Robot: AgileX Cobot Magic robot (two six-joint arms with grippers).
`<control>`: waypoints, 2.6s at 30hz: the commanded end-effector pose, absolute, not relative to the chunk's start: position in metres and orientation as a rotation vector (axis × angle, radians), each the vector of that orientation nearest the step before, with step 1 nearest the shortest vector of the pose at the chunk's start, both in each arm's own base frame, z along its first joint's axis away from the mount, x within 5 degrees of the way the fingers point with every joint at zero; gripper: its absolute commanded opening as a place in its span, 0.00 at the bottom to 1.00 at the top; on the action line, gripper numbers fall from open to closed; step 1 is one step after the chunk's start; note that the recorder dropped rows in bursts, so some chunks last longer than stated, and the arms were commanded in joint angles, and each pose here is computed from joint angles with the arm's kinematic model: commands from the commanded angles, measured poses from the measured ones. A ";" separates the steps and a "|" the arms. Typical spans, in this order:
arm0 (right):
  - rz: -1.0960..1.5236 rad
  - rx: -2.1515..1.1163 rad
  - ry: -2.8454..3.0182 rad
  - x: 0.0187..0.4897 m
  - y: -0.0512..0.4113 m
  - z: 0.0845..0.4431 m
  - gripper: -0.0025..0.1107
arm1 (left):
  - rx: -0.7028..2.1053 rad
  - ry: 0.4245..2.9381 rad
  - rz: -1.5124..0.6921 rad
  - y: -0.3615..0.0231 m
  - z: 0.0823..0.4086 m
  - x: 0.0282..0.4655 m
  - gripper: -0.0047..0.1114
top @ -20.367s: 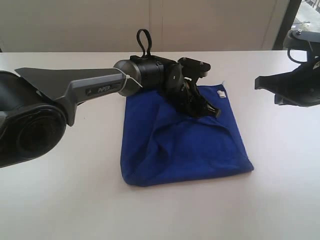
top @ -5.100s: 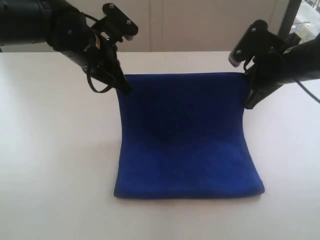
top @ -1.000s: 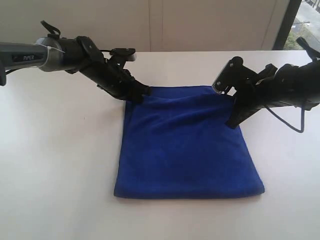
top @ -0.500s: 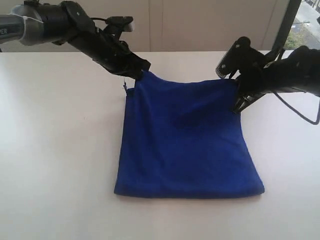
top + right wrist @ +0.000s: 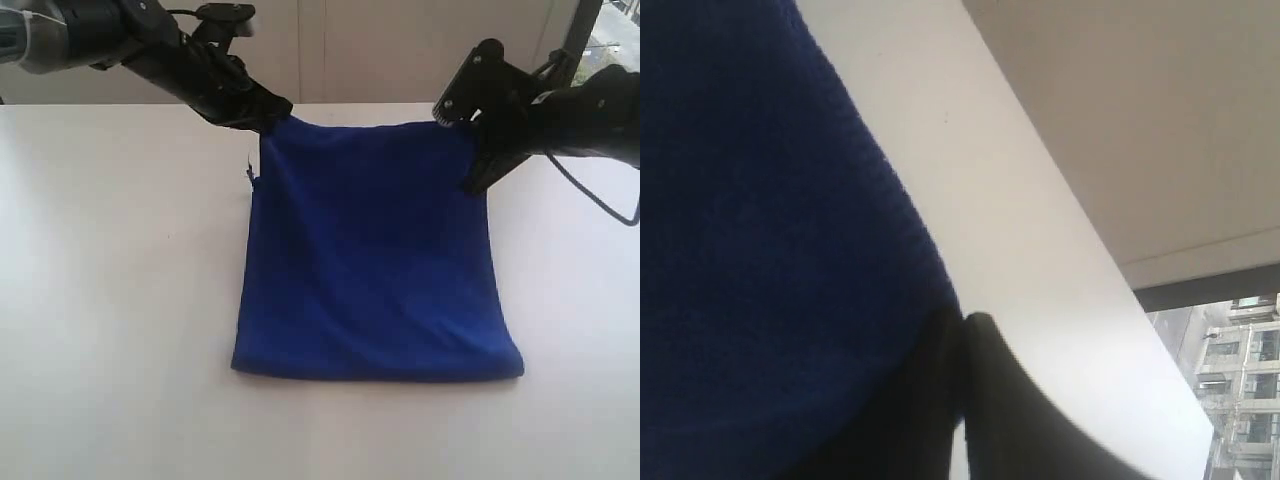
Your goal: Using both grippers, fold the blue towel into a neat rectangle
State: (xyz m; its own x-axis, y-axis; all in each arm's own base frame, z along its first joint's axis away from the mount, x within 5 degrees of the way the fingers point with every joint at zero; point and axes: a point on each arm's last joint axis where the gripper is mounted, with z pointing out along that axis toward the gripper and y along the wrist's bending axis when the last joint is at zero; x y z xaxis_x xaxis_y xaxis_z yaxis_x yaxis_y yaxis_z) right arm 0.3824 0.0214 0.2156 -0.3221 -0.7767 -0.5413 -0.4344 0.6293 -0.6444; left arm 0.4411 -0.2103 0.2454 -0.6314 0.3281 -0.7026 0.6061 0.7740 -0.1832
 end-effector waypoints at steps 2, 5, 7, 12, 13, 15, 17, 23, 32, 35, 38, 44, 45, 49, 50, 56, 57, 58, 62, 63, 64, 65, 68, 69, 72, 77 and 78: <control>-0.514 -0.952 1.922 0.389 0.022 0.224 0.02 | 0.642 2.268 -0.526 -0.201 0.251 0.447 0.04; -0.516 -0.958 1.926 0.395 0.022 0.219 0.02 | 0.625 2.259 -0.517 -0.202 0.247 0.450 0.04; -0.519 -0.972 1.931 0.399 0.022 0.214 0.02 | 0.626 2.267 -0.517 -0.202 0.243 0.451 0.04; -0.544 -0.990 1.917 0.407 0.022 0.209 0.02 | 0.606 2.247 -0.504 -0.202 0.242 0.454 0.04; -0.548 -0.986 1.912 0.408 0.022 0.210 0.02 | 0.600 2.238 -0.499 -0.201 0.243 0.455 0.04; -0.554 -0.980 1.902 0.410 0.022 0.213 0.02 | 0.590 2.230 -0.494 -0.200 0.244 0.456 0.04; -0.558 -0.974 1.893 0.411 0.022 0.215 0.02 | 0.584 2.226 -0.490 -0.199 0.243 0.457 0.04; -0.551 -0.987 1.917 0.415 0.022 0.203 0.02 | 0.572 2.219 -0.476 -0.199 0.238 0.461 0.04; -0.572 -0.983 1.933 0.421 0.020 0.183 0.02 | 0.563 2.246 -0.473 -0.200 0.220 0.466 0.04; -0.580 -0.980 1.933 0.422 0.020 0.179 0.02 | 0.559 2.254 -0.469 -0.201 0.213 0.467 0.04; -0.581 -0.984 1.944 0.424 0.020 0.171 0.02 | 0.552 2.262 -0.465 -0.201 0.205 0.470 0.04; -0.577 -0.996 1.968 0.432 0.020 0.153 0.02 | 0.528 2.277 -0.473 -0.202 0.193 0.473 0.04; -0.578 -0.996 1.969 0.433 0.020 0.151 0.02 | 0.524 2.273 -0.470 -0.202 0.192 0.474 0.04; -0.605 -0.980 1.955 0.437 0.018 0.147 0.02 | 0.509 2.252 -0.458 -0.201 0.194 0.475 0.04; -0.602 -0.983 1.959 0.438 0.018 0.144 0.02 | 0.506 2.249 -0.456 -0.201 0.194 0.476 0.04; -0.597 -0.987 1.964 0.444 0.021 0.134 0.02 | 0.504 2.270 -0.450 -0.202 0.180 0.478 0.04; -0.598 -0.988 1.961 0.445 0.022 0.134 0.02 | 0.502 2.271 -0.448 -0.202 0.178 0.479 0.04; -0.604 -0.983 1.957 0.445 0.022 0.134 0.02 | 0.500 2.277 -0.450 -0.202 0.175 0.479 0.04; -0.604 -0.979 1.958 0.447 0.022 0.131 0.02 | 0.501 2.293 -0.449 -0.202 0.167 0.480 0.04; -0.604 -0.979 1.958 0.447 0.022 0.131 0.02 | 0.497 2.294 -0.448 -0.202 0.166 0.480 0.04; -0.601 -0.978 1.960 0.447 0.022 0.131 0.02 | 0.496 2.295 -0.447 -0.202 0.165 0.480 0.04; -0.596 -0.969 1.963 0.447 0.022 0.131 0.02 | 0.493 2.297 -0.448 -0.202 0.164 0.480 0.04; -0.597 -0.965 1.963 0.447 0.022 0.131 0.04 | 0.470 2.306 -0.456 -0.202 0.162 0.481 0.04; -0.591 -0.947 1.966 0.448 0.022 0.132 0.06 | 0.460 2.307 -0.460 -0.202 0.162 0.481 0.04; -0.577 -0.903 1.972 0.448 0.022 0.132 0.16 | 0.454 2.298 -0.454 -0.202 0.162 0.482 0.04; -0.580 -0.887 1.967 0.449 0.021 0.133 0.30 | 0.451 2.292 -0.451 -0.202 0.163 0.482 0.04; -0.584 -0.883 1.963 0.449 0.021 0.134 0.32 | 0.451 2.292 -0.451 -0.202 0.163 0.482 0.04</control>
